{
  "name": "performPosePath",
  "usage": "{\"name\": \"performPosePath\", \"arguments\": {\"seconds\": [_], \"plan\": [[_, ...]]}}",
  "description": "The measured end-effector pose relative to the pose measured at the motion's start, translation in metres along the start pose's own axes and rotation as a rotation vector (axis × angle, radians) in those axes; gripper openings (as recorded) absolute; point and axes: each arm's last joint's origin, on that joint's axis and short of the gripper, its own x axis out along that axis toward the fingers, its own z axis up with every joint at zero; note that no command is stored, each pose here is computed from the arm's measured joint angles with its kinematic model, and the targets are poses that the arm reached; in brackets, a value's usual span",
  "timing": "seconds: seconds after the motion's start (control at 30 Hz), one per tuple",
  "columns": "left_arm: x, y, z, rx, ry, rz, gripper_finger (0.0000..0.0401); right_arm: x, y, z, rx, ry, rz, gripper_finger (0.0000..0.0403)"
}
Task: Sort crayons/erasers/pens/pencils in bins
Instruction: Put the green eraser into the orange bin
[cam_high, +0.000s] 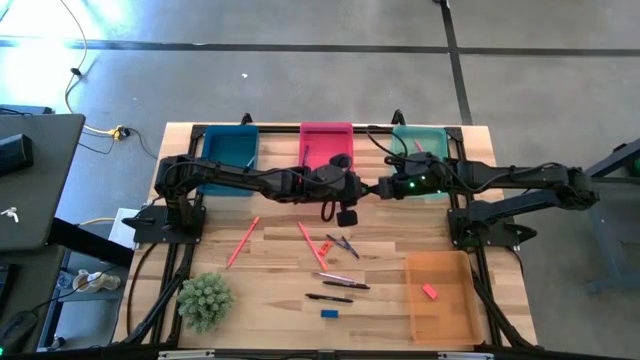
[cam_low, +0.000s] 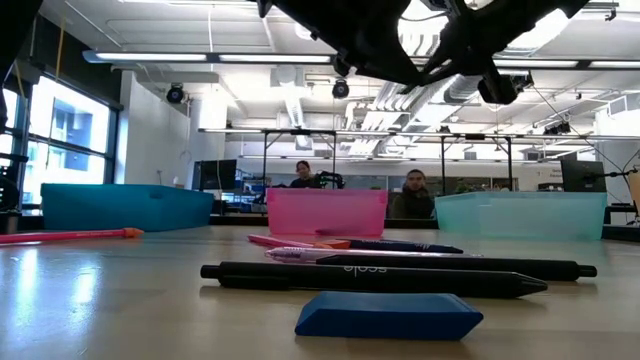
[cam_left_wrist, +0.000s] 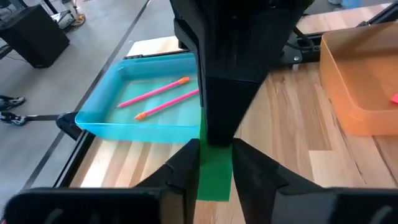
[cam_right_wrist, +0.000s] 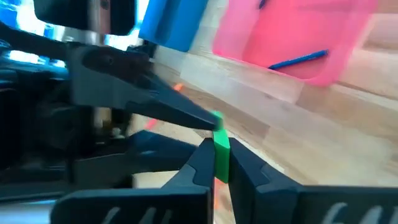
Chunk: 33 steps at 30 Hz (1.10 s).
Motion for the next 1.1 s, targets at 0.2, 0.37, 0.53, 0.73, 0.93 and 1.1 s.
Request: {"name": "performPosePath", "arguments": {"seconds": [0.2,0.37,0.53,0.73,0.93,1.1], "plan": [[-0.002,-0.008,-0.001,0.019,0.020,-0.012,0.0146,-0.001,-0.009,-0.004,-0.030,0.028,-0.097,0.0007],[-0.005,-0.007,-0.003,0.003,0.083,0.019,0.0174,-0.002,-0.018,-0.010,-0.061,0.118,-0.176,0.0007],[-0.016,0.001,0.007,0.036,0.199,0.068,0.0174,-0.007,-0.024,-0.016,-0.078,0.241,-0.202,0.0007],[-0.023,0.011,0.011,0.055,0.285,0.097,0.0173,-0.024,-0.026,-0.026,-0.108,0.338,-0.199,0.0007],[-0.031,0.022,0.001,0.064,0.419,0.085,0.0172,-0.049,-0.030,-0.038,-0.129,0.367,-0.224,0.0007],[-0.039,0.031,-0.010,0.044,0.541,0.074,0.0172,-0.063,-0.034,-0.047,-0.143,0.391,-0.253,0.0007]]}}
